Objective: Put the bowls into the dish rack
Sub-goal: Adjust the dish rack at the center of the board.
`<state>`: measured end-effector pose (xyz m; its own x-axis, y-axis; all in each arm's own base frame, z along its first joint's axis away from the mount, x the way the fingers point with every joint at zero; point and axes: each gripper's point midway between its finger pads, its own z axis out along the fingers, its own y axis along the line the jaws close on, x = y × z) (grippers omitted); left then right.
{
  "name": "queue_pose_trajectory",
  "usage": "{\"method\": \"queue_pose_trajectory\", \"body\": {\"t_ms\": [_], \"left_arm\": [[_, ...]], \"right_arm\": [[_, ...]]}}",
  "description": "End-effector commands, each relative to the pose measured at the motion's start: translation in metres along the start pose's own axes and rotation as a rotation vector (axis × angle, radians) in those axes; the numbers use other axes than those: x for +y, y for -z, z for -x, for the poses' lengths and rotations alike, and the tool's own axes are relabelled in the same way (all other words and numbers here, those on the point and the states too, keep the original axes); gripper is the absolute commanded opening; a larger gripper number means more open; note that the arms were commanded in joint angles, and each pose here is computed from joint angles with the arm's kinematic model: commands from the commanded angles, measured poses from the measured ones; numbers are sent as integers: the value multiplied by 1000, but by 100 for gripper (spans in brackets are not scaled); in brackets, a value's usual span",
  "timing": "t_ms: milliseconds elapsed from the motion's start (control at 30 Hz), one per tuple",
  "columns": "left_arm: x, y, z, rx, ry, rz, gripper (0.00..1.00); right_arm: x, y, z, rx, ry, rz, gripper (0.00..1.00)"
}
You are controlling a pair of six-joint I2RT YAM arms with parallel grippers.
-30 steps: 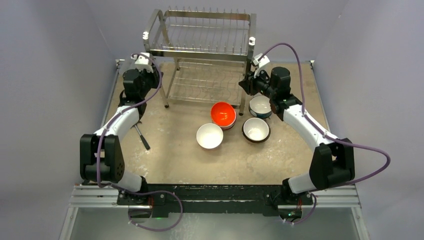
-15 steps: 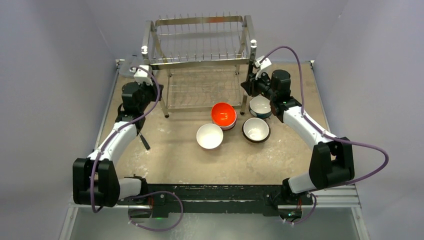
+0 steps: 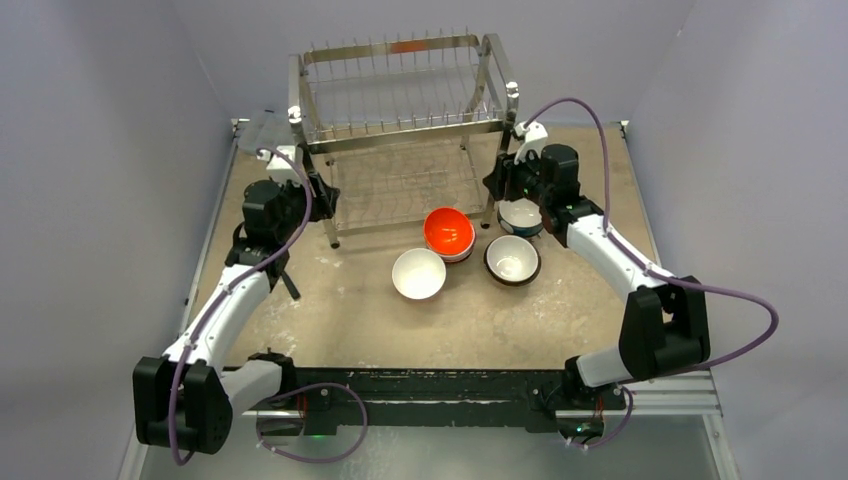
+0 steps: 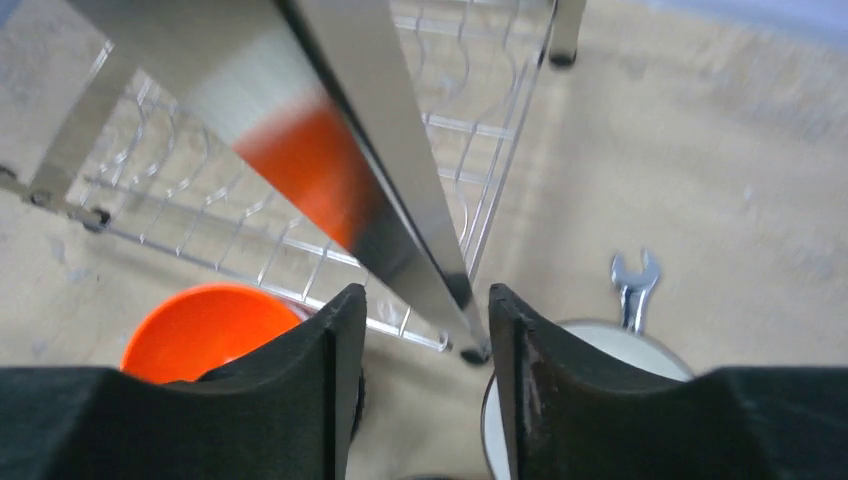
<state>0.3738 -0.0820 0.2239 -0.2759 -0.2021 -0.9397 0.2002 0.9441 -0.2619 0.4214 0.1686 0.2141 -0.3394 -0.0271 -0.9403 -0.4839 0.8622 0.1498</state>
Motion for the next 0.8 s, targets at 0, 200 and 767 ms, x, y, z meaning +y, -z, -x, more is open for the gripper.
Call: {"method": "queue_pose_trajectory", "body": {"t_ms": [0, 200, 767], "left_arm": [[-11, 12, 7, 18, 52, -13, 58], [-4, 37, 16, 12, 37, 52, 71], [-11, 110, -71, 329, 366, 147, 98]], "right_arm": [[7, 19, -46, 169, -176, -37, 58], [14, 37, -41, 118, -220, -35, 79], [44, 72, -67, 101, -307, 67, 99]]}}
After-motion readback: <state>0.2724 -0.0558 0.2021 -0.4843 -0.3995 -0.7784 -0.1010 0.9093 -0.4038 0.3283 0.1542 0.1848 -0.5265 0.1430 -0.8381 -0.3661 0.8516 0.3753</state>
